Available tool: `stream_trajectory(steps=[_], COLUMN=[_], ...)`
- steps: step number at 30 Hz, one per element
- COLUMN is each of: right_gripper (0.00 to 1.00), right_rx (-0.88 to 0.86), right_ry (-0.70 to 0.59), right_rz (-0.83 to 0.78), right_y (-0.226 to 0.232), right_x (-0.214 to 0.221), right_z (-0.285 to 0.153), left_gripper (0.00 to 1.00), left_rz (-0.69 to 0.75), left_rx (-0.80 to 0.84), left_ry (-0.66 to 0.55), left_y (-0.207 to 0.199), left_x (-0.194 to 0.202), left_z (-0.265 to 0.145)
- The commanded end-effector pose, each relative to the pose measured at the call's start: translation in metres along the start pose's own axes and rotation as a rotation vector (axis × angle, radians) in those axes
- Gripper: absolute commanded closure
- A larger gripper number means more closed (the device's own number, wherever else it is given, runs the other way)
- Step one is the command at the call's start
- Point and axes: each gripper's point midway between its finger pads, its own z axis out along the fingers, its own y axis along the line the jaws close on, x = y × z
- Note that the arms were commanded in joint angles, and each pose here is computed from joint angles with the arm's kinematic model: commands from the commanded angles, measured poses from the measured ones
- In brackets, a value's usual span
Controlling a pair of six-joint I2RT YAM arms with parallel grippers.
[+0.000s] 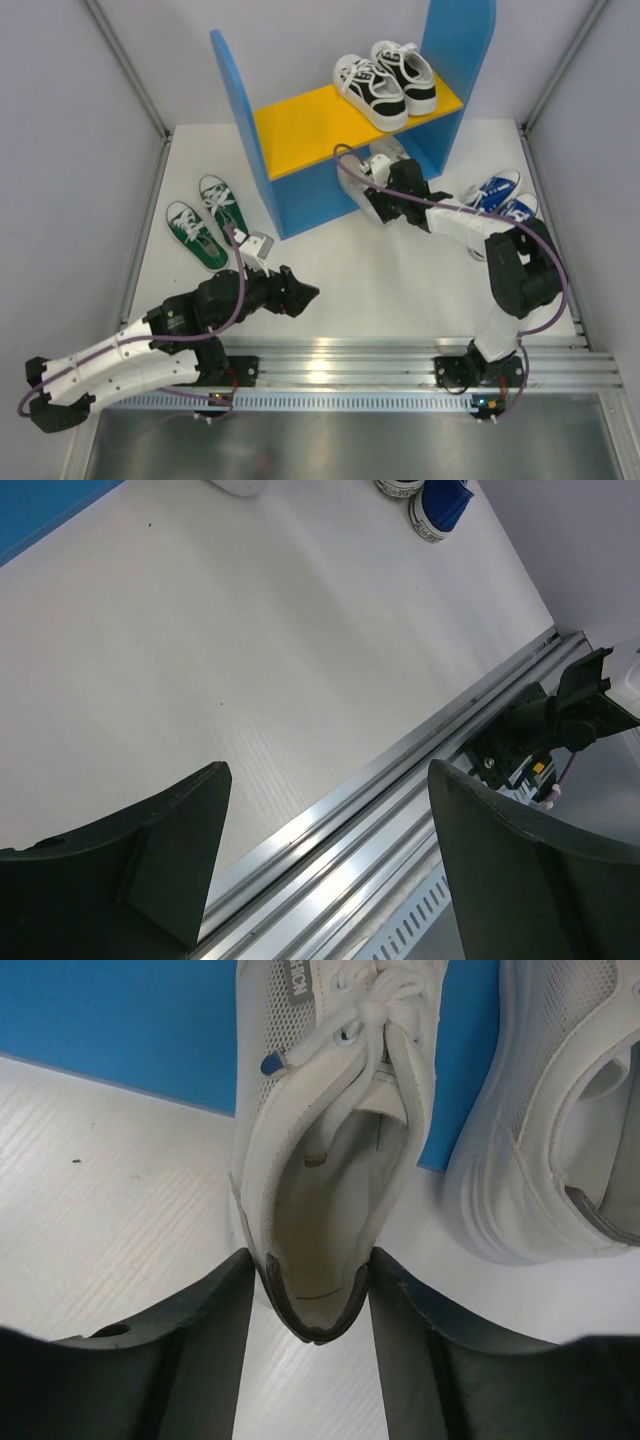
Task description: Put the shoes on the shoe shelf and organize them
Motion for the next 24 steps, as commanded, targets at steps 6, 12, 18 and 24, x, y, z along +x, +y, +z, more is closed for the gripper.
stream_trajectory(steps=[6,12,18,24], right_gripper=[0.78,1.00,1.00,1.00], right_rx=[0.047,0.111,0.241,0.254], right_ry=[-0.170,-0.260,-0.311,-0.320], right_rz=[0.009,0.060,0.053,0.016], right_y=[-0.013,-0.033,-0.059,-0.073], right_x=[-0.044,-0.060,-0.066,-0.068], right_z=[0.009,0.001,-0.006,0.001], left_gripper=[0.15,0.15,0.15,0.15], left_rz=[-0.016,-0.023,-0.027,-0.025], left_rx=[-0.012,-0.017,-0.019,-0.018], left_ry=[-0.018,-0.009,-0.014,-0.017], left_y=[0.000,0.000,0.000,-0.002], left_x=[-0.005,-0.003,-0.005,-0.007], left_z=[0.000,0.002,0.002,0.002])
